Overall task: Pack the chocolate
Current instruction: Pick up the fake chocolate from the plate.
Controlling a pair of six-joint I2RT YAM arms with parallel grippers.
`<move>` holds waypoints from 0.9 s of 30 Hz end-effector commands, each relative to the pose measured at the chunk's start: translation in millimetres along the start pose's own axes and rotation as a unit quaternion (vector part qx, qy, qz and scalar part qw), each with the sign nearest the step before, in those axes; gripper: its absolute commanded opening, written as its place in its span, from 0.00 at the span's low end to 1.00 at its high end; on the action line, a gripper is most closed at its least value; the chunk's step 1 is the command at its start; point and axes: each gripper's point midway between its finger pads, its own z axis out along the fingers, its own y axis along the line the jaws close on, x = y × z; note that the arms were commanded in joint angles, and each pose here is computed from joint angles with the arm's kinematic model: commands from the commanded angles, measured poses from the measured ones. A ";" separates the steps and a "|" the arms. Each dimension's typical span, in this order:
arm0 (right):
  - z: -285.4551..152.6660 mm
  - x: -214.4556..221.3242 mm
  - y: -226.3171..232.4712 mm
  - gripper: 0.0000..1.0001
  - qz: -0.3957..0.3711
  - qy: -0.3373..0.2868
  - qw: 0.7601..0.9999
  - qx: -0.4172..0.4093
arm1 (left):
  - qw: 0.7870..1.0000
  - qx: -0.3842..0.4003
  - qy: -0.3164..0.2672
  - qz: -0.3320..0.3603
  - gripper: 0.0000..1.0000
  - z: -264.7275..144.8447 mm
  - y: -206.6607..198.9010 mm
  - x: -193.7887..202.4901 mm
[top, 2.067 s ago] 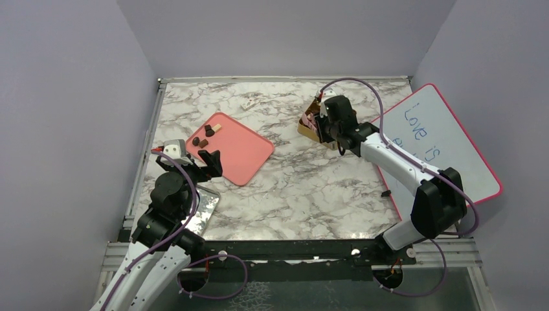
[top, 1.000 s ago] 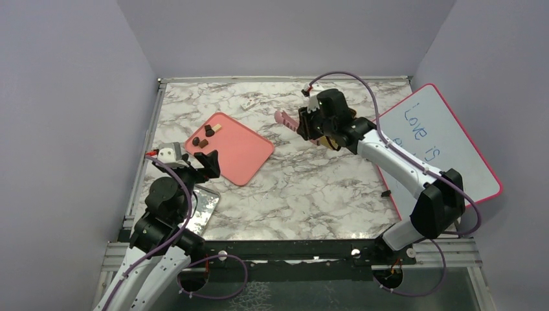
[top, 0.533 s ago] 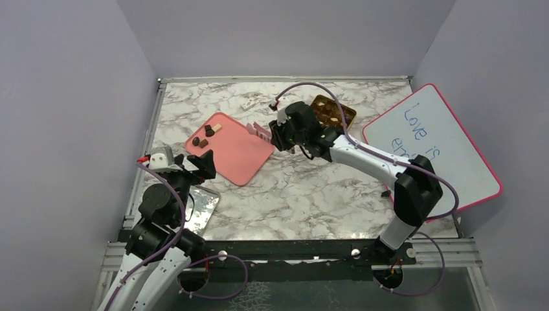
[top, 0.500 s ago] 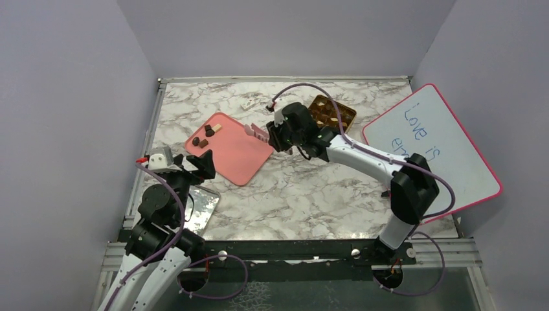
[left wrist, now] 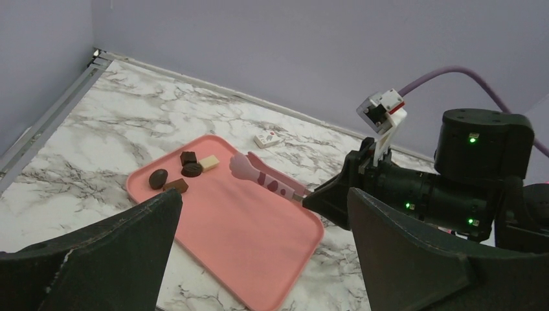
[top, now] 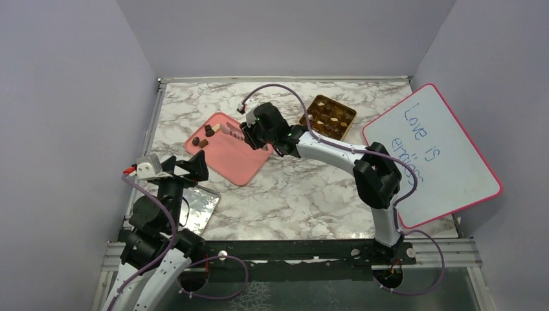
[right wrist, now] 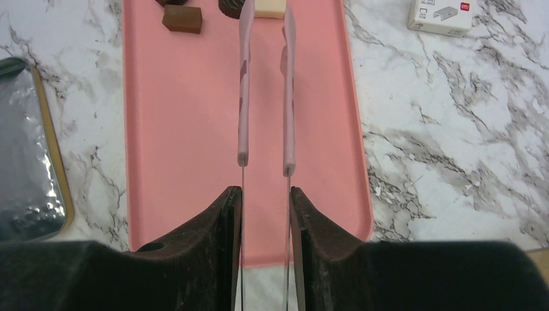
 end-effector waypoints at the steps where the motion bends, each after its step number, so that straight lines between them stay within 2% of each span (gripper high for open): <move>1: 15.5 -18.4 25.1 0.35 -0.020 -0.034 0.999 -0.035 | 0.999 -0.019 -0.034 -0.022 0.99 -5.4 8.5 -15.1; 14: 41.6 -11.9 67.4 0.38 -0.051 -0.031 0.996 -0.062 | 0.998 -0.018 -0.045 -0.031 0.99 -10.2 10.6 -18.9; 27: 64.5 0.7 80.5 0.40 -0.099 0.008 0.994 -0.041 | 0.999 -0.015 -0.039 -0.024 0.99 -9.0 9.7 -16.1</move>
